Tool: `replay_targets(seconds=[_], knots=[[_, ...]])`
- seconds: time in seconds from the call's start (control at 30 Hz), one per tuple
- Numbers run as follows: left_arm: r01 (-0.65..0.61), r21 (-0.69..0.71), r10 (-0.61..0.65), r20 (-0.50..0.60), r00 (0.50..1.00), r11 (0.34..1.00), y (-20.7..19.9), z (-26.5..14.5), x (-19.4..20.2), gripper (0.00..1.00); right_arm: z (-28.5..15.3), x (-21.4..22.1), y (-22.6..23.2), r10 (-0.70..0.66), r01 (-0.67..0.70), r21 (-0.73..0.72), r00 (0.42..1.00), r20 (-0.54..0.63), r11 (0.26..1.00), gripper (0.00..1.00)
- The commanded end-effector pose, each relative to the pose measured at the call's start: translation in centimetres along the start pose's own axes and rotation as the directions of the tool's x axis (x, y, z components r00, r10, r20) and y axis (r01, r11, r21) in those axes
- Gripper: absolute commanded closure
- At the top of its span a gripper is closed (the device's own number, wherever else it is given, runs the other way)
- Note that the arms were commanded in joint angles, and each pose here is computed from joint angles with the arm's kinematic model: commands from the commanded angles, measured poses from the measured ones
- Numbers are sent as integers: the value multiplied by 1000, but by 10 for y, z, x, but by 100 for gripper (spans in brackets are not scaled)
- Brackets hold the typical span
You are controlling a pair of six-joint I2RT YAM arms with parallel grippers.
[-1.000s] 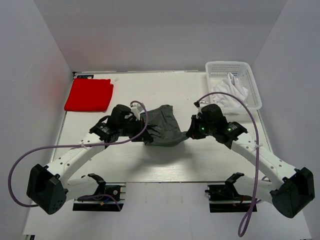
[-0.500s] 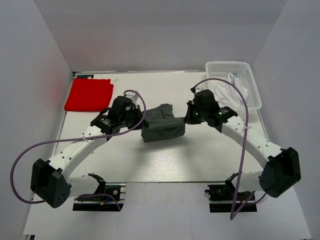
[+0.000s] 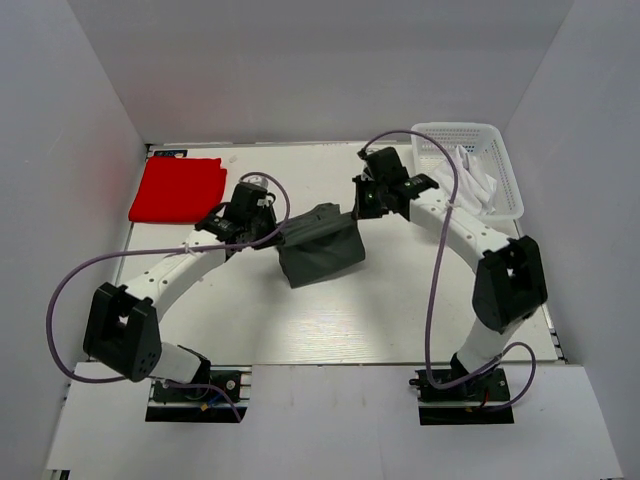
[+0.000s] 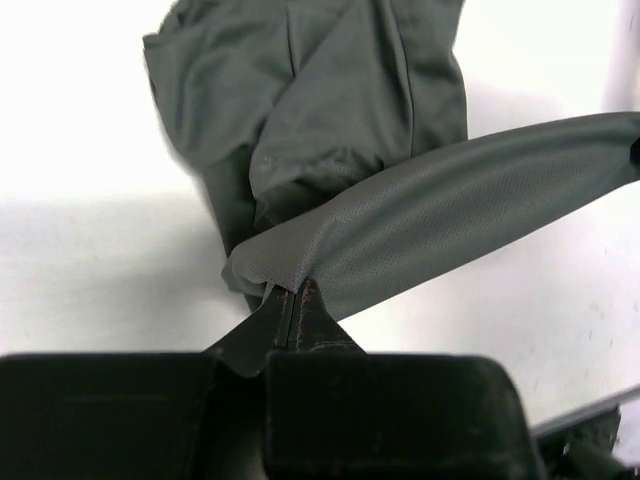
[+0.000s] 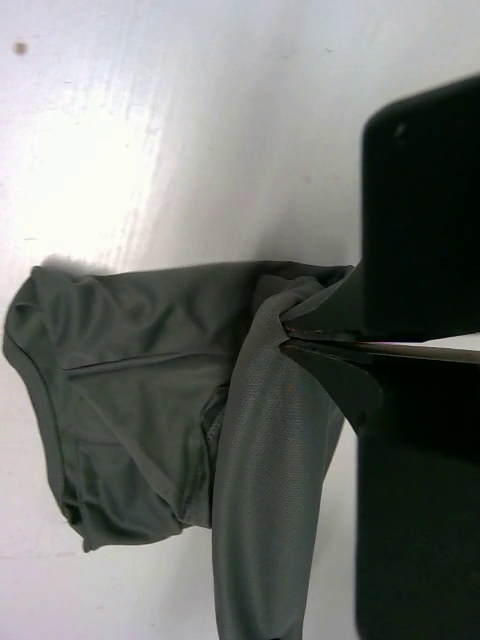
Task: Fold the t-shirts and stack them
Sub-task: Fold the long partially folded tshirt into a neat square
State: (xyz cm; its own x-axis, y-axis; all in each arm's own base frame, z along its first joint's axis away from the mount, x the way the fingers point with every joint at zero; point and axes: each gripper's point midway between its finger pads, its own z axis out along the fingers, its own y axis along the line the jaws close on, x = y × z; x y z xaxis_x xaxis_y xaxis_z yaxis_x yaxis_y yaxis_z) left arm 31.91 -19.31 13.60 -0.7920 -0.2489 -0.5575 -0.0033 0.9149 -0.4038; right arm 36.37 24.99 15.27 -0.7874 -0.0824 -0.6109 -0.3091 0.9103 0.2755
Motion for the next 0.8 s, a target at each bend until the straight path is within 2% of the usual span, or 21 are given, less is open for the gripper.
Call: replay_targets(seconds=[0.0, 0.17, 0.27, 0.4, 0.43, 0.47, 0.5, 0.53, 0.57, 0.6, 0.63, 0.67, 0.77], knots=[[32, -21, -29, 96, 995, 999, 3, 6, -37, 100, 1, -26, -3, -28, 28, -6, 999, 16, 1000, 100], [53, -57, -49, 79, 996, 997, 16, 28, -49, 100, 31, -42, 0, -23, 23, -47, 1000, -5, 999, 100], [78, -133, -66, 96, 993, 988, 37, 43, -66, 100, 48, -54, -6, -25, 25, -49, 1000, 6, 998, 100], [125, -144, -100, 172, 980, 982, 50, 57, -106, 83, 75, -84, -6, -36, 44, -90, 995, 88, 995, 100], [133, -129, -105, 205, 973, 983, 46, 56, -126, 77, 86, -88, -7, -52, 62, -100, 994, 101, 993, 97], [132, -164, -97, 206, 974, 978, 55, 66, -130, 73, 95, -105, -6, -57, 76, -118, 986, 156, 990, 90], [139, -172, -103, 205, 973, 975, 58, 69, -134, 60, 100, -121, -1, -101, 134, -141, 970, 223, 981, 82], [154, -161, -117, 222, 968, 975, 60, 66, -150, 33, 109, -124, 5, -106, 153, -186, 965, 239, 971, 65], [148, -164, -112, 215, 970, 975, 63, 69, -153, 1, 112, -143, 7, -107, 169, -188, 948, 299, 967, 40], [160, -168, -120, 227, 967, 973, 68, 72, -162, 0, 116, -147, 6, -119, 181, -179, 942, 314, 967, 25], [160, -169, -120, 224, 967, 972, 67, 70, -163, 0, 116, -152, 4, -112, 174, -163, 936, 333, 971, 19], [165, -163, -129, 211, 969, 973, 70, 73, -162, 0, 113, -156, 3, -108, 169, -147, 930, 351, 975, 10], [121, -50, -109, 194, 975, 991, 51, 71, -159, 0, 106, -150, 3, -124, 179, -130, 929, 347, 975, 10]])
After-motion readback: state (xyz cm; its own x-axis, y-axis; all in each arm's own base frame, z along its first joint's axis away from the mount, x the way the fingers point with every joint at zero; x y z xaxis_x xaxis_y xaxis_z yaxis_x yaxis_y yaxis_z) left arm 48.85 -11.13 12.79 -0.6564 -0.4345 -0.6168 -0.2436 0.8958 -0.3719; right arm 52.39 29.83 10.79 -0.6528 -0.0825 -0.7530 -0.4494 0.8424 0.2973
